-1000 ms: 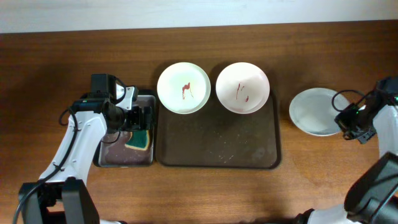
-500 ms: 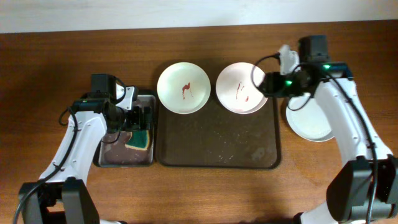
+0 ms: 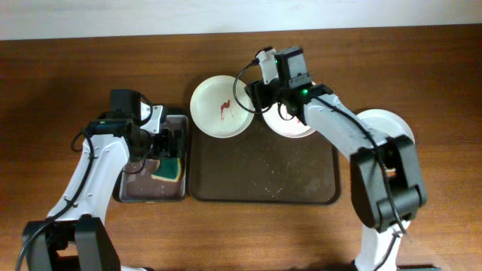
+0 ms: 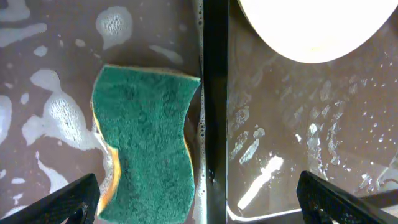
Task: Clean dirty plates on tray and stack at the side
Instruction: 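Grasp the left stained plate rim with the right gripper and pull it center, then pick up the sponge from the soapy tray with the left gripper, then scrub the held plate with the sponge, then return the sponge to the soapy tray with the left gripper, then lift the plate with the right gripper and stack it on the cleaned plate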
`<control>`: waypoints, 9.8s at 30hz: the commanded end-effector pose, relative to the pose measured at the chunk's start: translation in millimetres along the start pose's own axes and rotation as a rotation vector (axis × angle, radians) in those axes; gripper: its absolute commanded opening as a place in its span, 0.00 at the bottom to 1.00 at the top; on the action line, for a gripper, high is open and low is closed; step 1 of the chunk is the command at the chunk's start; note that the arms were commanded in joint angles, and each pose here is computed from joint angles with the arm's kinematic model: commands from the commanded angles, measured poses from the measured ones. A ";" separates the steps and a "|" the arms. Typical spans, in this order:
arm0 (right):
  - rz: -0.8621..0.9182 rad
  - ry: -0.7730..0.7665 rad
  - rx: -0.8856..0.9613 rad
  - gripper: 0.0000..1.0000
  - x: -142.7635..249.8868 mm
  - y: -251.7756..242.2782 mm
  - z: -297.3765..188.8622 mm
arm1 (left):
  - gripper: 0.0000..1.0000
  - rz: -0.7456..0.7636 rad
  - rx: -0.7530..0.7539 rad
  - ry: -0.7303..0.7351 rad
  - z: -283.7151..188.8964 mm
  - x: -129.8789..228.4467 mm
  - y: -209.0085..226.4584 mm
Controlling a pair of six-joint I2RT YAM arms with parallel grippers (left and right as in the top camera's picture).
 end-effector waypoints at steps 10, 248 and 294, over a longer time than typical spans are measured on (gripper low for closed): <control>-0.015 0.078 -0.010 0.47 31.5 8.6 39.2 | 1.00 0.004 0.012 -0.019 -8.4 -3.7 -3.9; 0.252 0.796 0.115 0.04 153.3 9.5 -43.2 | 1.00 0.019 -0.213 0.136 23.7 18.1 6.5; 0.806 0.153 0.540 0.04 46.5 -96.6 -211.0 | 0.99 -0.006 -0.212 0.119 18.6 17.2 4.8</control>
Point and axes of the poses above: each gripper's point midway between its finger pads, its own z axis out along the fingers, its own y axis along the line the jaws close on, x = y × z, the point moved 6 cm from there along -z, back along the fingers, and after that the axes turned 10 degrees about z, right-handed, at the moved point
